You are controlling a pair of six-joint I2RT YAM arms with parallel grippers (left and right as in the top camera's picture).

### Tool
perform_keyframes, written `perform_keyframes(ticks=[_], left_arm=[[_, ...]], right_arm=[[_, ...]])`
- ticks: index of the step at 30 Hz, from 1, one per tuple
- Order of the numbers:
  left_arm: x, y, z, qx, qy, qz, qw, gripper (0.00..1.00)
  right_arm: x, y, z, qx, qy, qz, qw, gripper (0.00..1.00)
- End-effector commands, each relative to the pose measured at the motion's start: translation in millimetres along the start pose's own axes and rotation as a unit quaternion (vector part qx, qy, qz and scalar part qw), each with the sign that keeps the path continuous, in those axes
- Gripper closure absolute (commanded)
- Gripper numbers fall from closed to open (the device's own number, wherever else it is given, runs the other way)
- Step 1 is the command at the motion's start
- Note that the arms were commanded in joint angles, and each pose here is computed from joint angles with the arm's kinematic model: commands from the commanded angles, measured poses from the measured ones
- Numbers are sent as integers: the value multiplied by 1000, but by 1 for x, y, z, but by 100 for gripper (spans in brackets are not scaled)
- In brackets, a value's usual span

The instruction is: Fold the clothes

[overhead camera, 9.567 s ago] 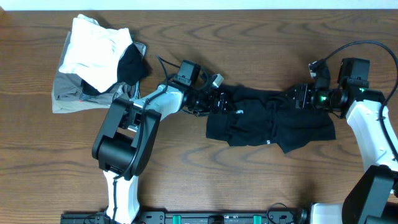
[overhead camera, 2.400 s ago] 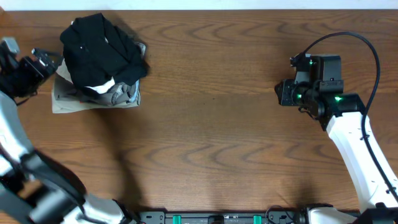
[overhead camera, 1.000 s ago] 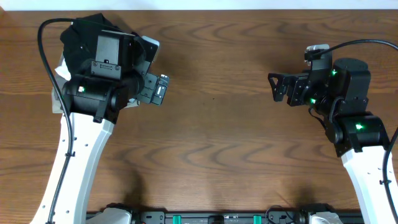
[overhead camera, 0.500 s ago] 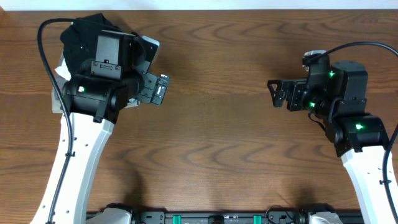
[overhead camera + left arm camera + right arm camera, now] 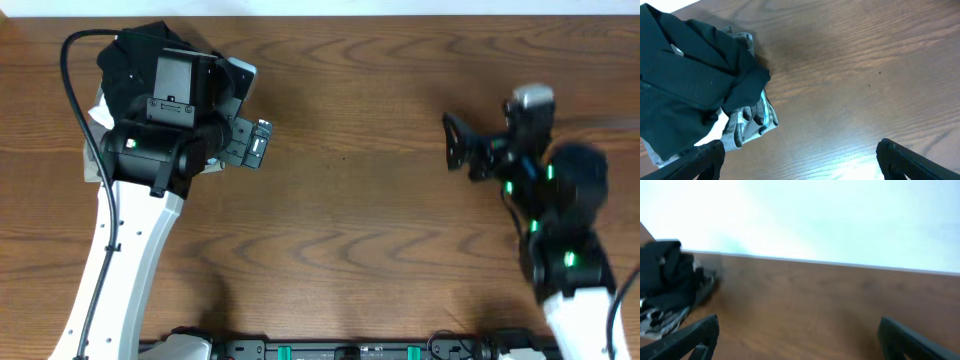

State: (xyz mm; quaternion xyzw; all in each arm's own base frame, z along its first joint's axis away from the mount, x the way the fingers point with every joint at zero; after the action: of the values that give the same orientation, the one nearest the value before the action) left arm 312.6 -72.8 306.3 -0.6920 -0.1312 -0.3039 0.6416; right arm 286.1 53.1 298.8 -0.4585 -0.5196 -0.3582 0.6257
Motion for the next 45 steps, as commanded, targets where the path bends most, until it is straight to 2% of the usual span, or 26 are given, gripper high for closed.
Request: perform_keyframes(ticks=[1,9,20,29,36,42,45], left_arm=[[-1,1,3,8,-4,3,1000,2],[-1,1,3,8,-4,3,1000,2],[-1,1,3,8,-4,3,1000,2],[-1,1,3,8,-4,3,1000,2],[-1,1,3,8,-4,3,1000,2],[-1,1,3,8,-4,3,1000,2],[-1,1,3,8,-4,3,1000,2]], right_arm=[[-27,-17,2,-9,-12,-17,1000,1],[-69,-54,12,-12,-36,-68,997,1],[-84,-92,21,-21,-70,-168,983,1],[-127,-70,16,-19,-65,-136,988,1],[-131,-69,16,-17,-63,-125,990,1],[-152,-65,15,-14,-50,-73,996,1],[-151,-64,15,-15,-50,-74,996,1]])
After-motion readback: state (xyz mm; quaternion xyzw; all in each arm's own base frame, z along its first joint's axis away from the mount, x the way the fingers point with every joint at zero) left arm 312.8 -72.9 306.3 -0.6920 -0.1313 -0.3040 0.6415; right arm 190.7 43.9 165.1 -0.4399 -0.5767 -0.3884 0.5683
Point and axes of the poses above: each gripper's point midway between its finger pads, its own y axis out along the fingers, its own z axis along the line the jaws close on, x = y × z, the point moved 5 cm from there along -y, back along the fingers, and after that the axes turned 8 degrees about -y, right-handed, at the moved point
